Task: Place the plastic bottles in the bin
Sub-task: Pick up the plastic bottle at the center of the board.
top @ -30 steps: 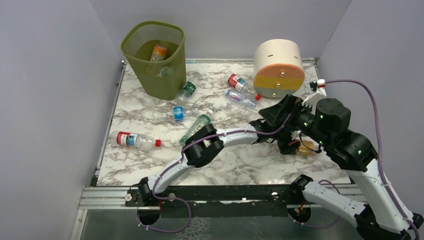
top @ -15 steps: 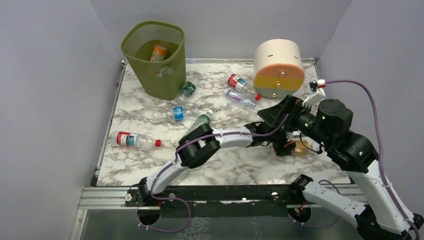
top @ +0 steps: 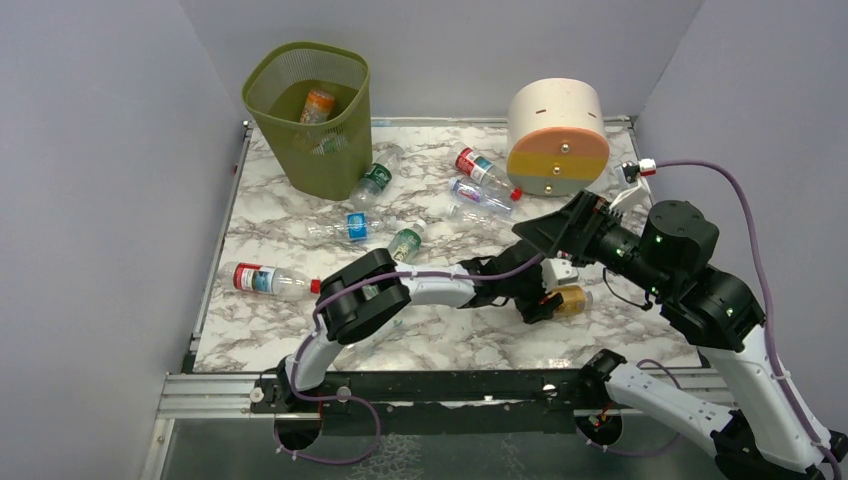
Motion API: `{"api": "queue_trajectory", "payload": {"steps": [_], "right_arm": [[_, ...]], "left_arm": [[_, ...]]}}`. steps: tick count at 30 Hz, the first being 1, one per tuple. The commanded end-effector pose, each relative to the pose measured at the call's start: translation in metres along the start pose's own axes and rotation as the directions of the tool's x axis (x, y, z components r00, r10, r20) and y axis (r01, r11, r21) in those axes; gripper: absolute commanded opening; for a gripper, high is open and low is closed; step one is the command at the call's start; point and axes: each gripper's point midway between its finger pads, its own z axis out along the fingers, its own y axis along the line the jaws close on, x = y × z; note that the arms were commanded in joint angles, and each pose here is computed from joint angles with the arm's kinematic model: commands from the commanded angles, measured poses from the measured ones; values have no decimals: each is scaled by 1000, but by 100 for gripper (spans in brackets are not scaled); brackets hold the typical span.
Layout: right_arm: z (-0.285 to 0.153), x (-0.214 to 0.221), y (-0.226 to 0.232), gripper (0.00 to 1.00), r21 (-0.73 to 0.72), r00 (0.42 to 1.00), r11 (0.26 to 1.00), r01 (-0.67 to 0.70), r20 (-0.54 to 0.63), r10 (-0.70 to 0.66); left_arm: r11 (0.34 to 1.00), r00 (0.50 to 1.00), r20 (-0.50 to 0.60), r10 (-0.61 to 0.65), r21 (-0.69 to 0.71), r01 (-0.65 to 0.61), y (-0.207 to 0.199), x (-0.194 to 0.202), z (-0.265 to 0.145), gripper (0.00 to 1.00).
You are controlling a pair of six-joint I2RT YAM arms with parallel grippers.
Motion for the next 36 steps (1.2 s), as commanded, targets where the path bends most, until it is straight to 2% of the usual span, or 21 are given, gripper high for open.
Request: {"api": "queue_trajectory", "payload": {"steps": [1,7,11,19,26,36], "right_arm": [[-14,-23,43,100,-183,997,983,8,75,6],[-24,-13,73,99,-341,1000,940,7,3,-6],[-21,3,56,99,-278,998,960,-39,-59,24],[-32,14,26,100,-161,996,984,-73,-56,65],[-30,20,20,100,-147,996,987,-67,-70,58],[-15,31,26,100,-216,993,974,-64,-110,41]], "left_arm": [[997,996,-81,-38,-76,32,-2,34,-20,42],[990,995,-91,-42,-135,29,6,38,-34,40],[985,997,-77,-27,-171,14,16,22,-45,40],[969,999,-36,-28,-247,18,40,-9,-75,40],[950,999,8,-46,-308,46,67,-40,-107,40],[906,989,125,-84,-403,128,119,-69,-185,41]]}}
